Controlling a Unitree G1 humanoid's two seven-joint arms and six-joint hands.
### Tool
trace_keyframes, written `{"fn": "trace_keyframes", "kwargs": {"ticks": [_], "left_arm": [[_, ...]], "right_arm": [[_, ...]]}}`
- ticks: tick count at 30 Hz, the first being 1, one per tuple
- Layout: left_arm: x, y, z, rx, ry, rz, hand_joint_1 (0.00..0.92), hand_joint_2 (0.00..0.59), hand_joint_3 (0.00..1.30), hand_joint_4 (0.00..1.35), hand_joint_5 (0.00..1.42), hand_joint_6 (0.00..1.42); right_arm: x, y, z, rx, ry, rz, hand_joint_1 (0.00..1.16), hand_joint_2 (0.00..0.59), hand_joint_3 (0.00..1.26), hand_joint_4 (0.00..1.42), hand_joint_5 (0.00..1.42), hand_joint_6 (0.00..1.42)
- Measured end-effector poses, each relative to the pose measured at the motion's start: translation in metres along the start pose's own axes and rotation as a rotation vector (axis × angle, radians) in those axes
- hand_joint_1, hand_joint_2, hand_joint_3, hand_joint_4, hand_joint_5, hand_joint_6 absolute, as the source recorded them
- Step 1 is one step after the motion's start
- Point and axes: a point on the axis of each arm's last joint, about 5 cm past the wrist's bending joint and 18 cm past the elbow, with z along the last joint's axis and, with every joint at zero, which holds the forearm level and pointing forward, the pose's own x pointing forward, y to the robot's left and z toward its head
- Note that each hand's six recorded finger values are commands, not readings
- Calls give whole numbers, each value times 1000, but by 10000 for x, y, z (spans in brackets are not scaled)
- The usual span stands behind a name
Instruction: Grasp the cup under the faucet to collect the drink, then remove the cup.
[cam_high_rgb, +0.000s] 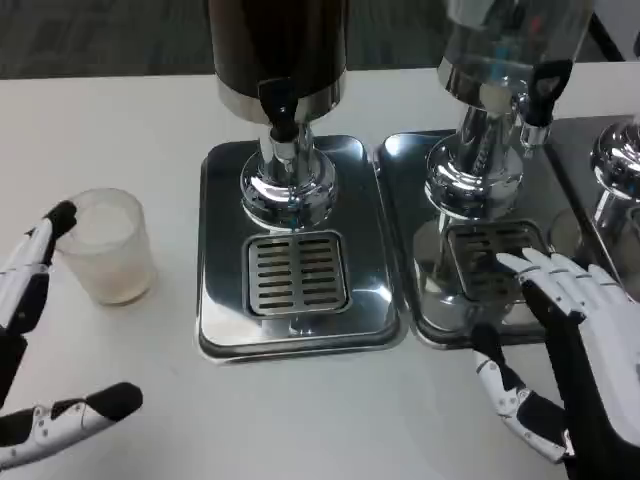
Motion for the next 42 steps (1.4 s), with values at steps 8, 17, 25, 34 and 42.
{"fn": "trace_keyframes", "kwargs": {"ticks": [8,17,25,34,42], "left_arm": [[117,26,-119,-16,52,14,0,0,0,0,82,200],[217,42,-280,-35,129,35,0,0,0,0,166,269],[319,110,-426,-16,177,45,6,0,0,0,205,295],[395,118,-552,-14,240,47,22,0,0,28,250,355],[442,52,-615,-18,287,35,45,0,0,101,404,583]], "right_arm": [[12,25,37,20,7,-6,578,459,327,233,207,158],[23,37,55,28,11,-3,578,459,353,256,228,178],[43,57,88,43,8,-6,578,459,368,284,244,196],[61,65,100,51,7,-11,578,459,379,294,257,213],[89,68,101,52,2,-15,559,463,392,310,272,229]]}}
